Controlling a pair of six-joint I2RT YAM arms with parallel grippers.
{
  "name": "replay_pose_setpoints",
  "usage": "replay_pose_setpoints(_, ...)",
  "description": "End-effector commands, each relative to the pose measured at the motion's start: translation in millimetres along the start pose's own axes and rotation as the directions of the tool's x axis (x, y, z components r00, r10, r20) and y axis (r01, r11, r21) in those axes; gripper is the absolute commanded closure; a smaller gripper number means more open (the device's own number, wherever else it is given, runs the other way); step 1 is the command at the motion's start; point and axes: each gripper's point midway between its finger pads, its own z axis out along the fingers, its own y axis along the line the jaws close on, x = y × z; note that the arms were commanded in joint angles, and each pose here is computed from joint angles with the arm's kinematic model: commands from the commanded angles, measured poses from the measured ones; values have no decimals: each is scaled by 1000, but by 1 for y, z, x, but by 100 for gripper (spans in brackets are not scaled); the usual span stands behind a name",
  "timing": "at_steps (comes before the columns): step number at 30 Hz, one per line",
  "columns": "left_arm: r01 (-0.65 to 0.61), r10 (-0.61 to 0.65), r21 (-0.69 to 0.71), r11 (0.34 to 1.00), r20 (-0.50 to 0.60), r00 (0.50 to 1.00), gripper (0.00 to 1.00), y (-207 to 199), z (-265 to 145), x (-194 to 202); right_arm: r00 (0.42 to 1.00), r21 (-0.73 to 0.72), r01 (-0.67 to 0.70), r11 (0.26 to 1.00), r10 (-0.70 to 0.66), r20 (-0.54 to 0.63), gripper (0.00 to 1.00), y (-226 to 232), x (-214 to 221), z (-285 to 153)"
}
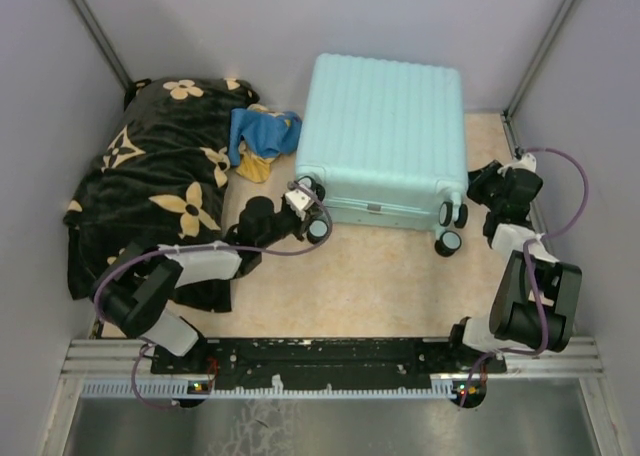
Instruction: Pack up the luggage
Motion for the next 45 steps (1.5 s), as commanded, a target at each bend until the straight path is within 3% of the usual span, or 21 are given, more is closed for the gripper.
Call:
replay_pose_setpoints(1, -322, 219, 198, 926, 414, 883, 100, -123, 21, -90, 760, -85, -298, 951, 182, -624, 88, 61, 182, -54)
replay_pose_setpoints(3, -333, 242, 139, 933, 446, 862, 100, -124, 36, -95, 758, -83, -309, 948, 192, -623, 88, 64, 184, -52)
replay_pose_setpoints(9, -268, 194, 132, 954, 406, 893, 100, -120, 74, -90, 764, -105, -309, 945, 181, -619, 89, 71, 185, -47)
replay_pose_setpoints(11, -238, 150, 178, 955, 403, 903, 100, -128, 74, -90, 768, -109, -316, 942, 187, -613, 89, 74, 181, -45)
replay_pose_setpoints(14, -291, 120, 326, 899, 457, 881, 100, -162, 51, -93, 772, -115, -330, 937, 198, -604, 88, 77, 178, -44)
replay_pose_setpoints(16, -263, 80, 389, 883, 428, 900, 100, -175, 51, -87, 777, -119, -334, 935, 202, -596, 88, 78, 177, -42)
replay_pose_setpoints(21, -187, 25, 372, 909, 398, 917, 100, -171, 81, -87, 799, -135, -328, 935, 198, -568, 88, 81, 168, -34)
replay_pose_setpoints(28, -253, 69, 391, 885, 426, 902, 100, -180, 104, -92, 839, -196, -259, 946, 120, -531, 87, 88, 146, -13)
replay_pose_setpoints(37, -239, 73, 390, 889, 395, 916, 100, -187, 132, -83, 899, -201, -120, 972, 21, -437, 79, 55, 83, -1)
replay_pose_setpoints(45, -235, 74, 356, 904, 411, 909, 100, -186, 168, -93, 928, -158, 34, 987, -90, -362, 58, 9, 42, -40)
